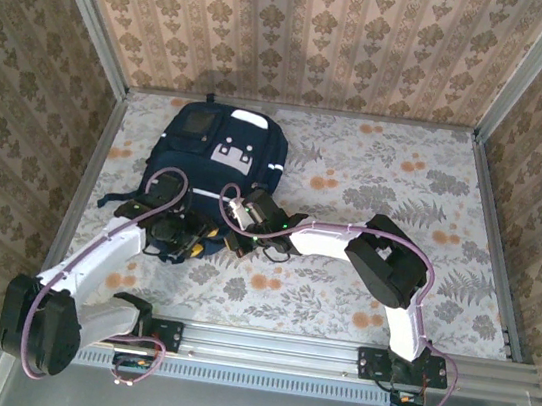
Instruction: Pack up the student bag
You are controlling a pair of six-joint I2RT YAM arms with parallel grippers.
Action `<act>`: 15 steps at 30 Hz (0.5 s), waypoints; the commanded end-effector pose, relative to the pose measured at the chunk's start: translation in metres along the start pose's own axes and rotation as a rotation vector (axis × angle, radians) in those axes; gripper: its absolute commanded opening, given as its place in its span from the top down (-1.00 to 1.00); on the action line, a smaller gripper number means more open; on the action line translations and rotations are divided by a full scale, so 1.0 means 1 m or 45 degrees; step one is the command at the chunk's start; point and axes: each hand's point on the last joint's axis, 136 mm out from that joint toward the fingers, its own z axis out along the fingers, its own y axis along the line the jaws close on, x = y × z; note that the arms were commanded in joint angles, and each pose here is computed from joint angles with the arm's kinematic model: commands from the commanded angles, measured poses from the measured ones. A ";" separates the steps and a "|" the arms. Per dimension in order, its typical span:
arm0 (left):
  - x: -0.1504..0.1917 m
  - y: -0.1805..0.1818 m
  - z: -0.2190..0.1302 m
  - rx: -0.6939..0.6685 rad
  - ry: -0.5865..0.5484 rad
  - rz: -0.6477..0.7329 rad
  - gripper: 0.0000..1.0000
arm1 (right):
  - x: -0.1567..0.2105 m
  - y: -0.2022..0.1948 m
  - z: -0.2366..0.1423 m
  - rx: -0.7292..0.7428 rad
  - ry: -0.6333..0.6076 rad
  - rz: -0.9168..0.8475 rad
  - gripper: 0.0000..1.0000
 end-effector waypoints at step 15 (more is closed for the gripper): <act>-0.044 -0.015 0.030 -0.098 -0.139 -0.039 0.74 | -0.004 0.016 0.001 -0.089 -0.060 0.016 1.00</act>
